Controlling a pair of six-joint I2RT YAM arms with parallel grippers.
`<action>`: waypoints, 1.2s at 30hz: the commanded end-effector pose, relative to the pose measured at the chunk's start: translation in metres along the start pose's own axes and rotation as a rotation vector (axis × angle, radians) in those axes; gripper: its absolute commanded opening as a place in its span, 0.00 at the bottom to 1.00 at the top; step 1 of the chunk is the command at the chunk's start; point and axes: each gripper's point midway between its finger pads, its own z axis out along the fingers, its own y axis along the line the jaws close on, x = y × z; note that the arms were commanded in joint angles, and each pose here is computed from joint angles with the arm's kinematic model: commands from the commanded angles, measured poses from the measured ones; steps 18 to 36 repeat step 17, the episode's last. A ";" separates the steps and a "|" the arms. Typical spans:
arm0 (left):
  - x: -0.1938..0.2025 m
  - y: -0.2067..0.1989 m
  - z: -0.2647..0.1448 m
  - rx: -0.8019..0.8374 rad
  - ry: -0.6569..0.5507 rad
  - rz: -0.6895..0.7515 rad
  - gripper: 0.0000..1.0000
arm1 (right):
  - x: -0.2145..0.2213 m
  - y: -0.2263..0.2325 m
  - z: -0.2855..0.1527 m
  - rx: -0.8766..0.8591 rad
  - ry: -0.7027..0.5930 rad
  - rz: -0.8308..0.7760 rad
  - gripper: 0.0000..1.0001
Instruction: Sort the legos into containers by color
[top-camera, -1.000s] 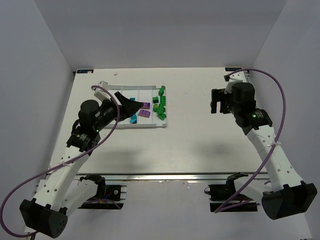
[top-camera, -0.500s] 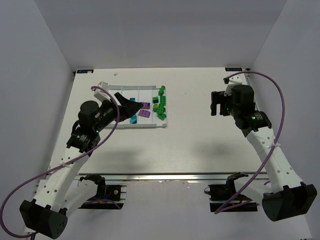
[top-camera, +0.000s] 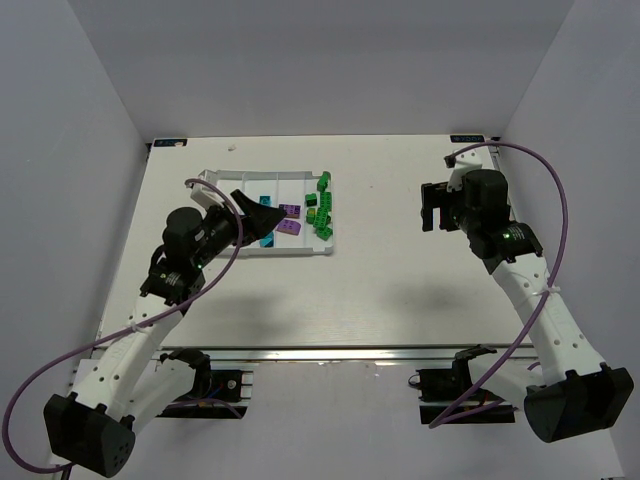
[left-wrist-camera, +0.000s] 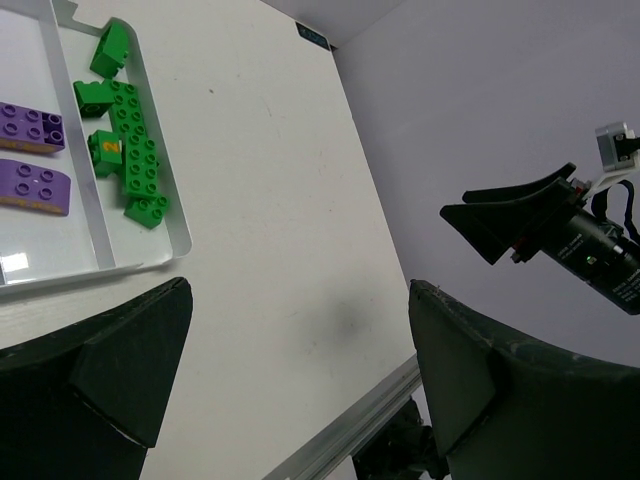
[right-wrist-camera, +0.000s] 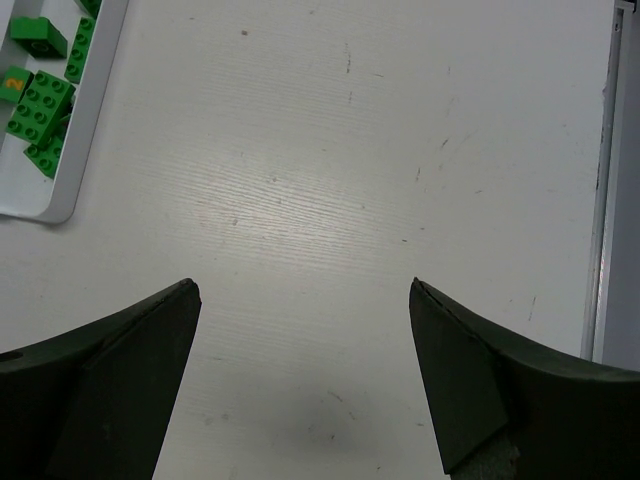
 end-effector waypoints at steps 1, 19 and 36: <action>-0.010 -0.004 -0.001 0.016 -0.064 0.000 0.98 | -0.011 0.002 0.004 -0.014 -0.047 -0.008 0.89; -0.014 -0.001 0.005 0.005 -0.076 0.019 0.98 | -0.005 -0.001 0.011 0.001 -0.058 -0.024 0.89; -0.014 -0.001 0.005 0.005 -0.076 0.019 0.98 | -0.005 -0.001 0.011 0.001 -0.058 -0.024 0.89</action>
